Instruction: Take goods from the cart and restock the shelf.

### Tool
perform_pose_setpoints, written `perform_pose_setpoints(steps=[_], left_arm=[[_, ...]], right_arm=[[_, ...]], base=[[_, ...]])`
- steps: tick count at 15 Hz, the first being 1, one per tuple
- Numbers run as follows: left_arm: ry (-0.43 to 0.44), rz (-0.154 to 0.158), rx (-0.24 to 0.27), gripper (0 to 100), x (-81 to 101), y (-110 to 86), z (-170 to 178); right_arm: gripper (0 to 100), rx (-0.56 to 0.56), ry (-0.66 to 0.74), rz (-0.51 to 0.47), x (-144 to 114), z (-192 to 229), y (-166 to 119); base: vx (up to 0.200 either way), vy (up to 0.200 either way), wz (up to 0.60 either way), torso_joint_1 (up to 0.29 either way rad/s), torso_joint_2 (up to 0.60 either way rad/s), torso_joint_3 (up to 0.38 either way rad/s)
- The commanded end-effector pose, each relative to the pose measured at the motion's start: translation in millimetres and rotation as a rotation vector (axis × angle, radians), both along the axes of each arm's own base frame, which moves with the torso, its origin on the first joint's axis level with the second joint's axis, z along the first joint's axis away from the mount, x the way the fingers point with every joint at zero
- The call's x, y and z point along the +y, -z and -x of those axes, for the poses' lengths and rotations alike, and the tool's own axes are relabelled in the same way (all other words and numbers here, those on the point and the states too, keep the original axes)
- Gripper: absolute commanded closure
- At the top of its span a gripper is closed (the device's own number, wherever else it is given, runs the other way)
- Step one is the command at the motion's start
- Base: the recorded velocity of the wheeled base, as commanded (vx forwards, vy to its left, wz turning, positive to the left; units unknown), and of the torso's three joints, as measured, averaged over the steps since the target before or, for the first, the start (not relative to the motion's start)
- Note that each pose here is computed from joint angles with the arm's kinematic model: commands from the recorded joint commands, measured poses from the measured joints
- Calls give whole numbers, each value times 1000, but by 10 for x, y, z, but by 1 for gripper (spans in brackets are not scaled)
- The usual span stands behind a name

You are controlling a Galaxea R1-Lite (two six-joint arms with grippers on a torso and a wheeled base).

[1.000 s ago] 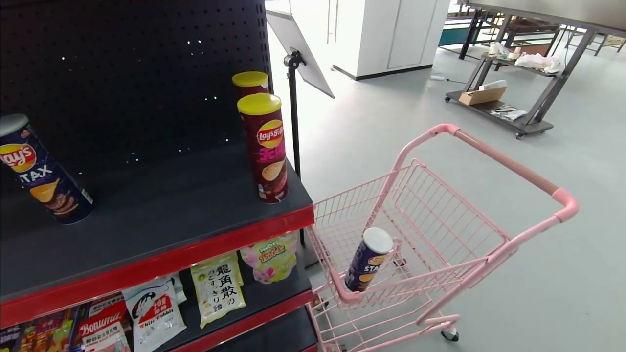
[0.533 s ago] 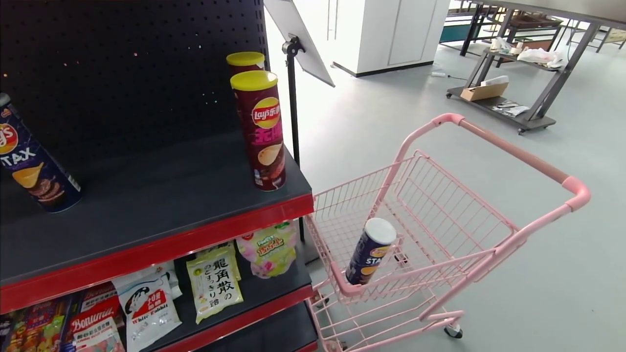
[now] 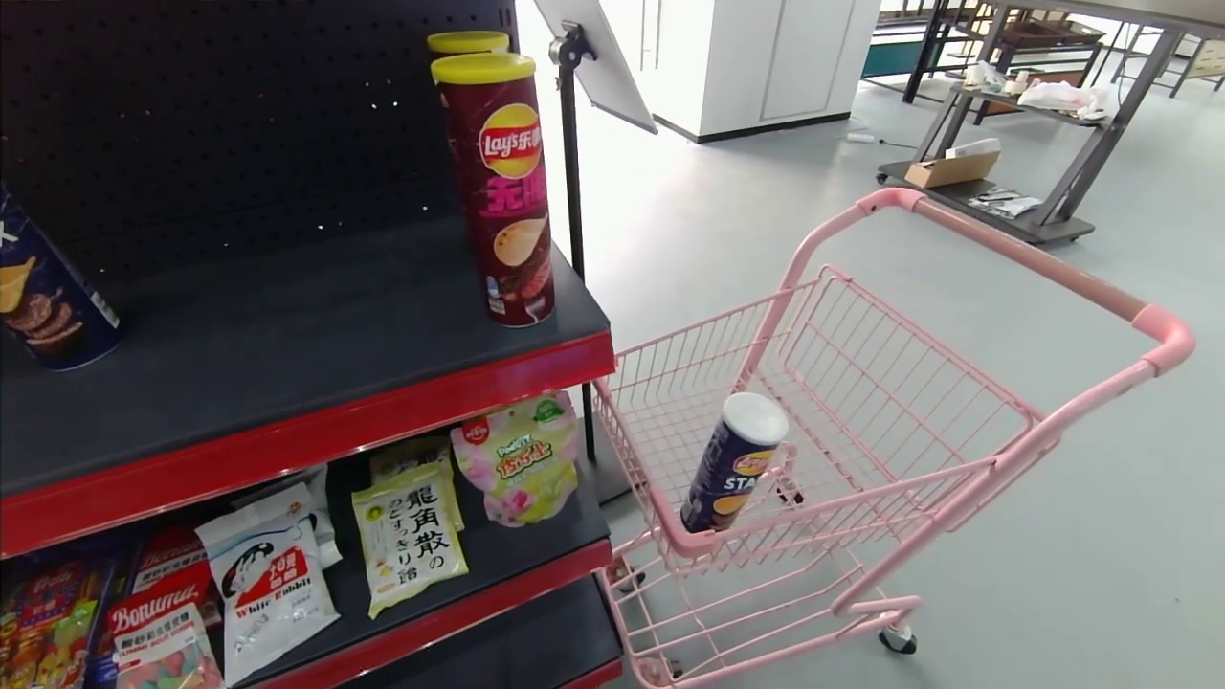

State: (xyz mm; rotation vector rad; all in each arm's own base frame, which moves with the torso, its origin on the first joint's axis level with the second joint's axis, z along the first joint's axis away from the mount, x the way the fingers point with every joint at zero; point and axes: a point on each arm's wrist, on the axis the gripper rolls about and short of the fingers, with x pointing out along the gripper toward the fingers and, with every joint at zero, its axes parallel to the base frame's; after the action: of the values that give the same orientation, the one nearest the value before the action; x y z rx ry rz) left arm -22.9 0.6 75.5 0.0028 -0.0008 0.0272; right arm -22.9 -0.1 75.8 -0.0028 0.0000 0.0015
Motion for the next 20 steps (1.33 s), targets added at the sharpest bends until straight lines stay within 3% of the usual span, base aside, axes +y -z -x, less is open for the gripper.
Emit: perform_pose_setpoints(steps=[1,9,14,15,16,17,18,19,20], left_arm=[[0,0,1,0,0,0,-1],[0,0,1,0,0,0,-1],[0,0,1,0,0,0,-1],[0,0,1,0,0,0,-1],[0,0,1,0,0,0,-1],[0,0,1,0,0,0,-1],[0,0,1,0,0,0,-1],[0,0,1,0,0,0,-1],[0,0,1,0,0,0,-1]], right_arm=[[0,2,-2,0,0,0,2],[0,0,-2,0,0,0,0],[0,-2,-2,11,0,1,-4],[0,-47,-40,-9,3,31,-335],[0,-3,-73,-121,8,-141,-925],[0,-11,-83,-205,13,-266,-1283],[0,46,-164,-198,41,-490,-1477],[0,91,-299,-169,100,-668,-1523],[0,93,-336,-164,127,-739,-1540]], base=[[0,0,0,-173,549,369],[0,0,0,-138,519,375],[0,0,0,-21,125,95],[0,0,0,0,0,0],[0,0,0,0,0,0],[0,0,0,0,0,0],[0,0,0,0,0,0],[0,0,0,0,0,0],[0,0,0,0,0,0]])
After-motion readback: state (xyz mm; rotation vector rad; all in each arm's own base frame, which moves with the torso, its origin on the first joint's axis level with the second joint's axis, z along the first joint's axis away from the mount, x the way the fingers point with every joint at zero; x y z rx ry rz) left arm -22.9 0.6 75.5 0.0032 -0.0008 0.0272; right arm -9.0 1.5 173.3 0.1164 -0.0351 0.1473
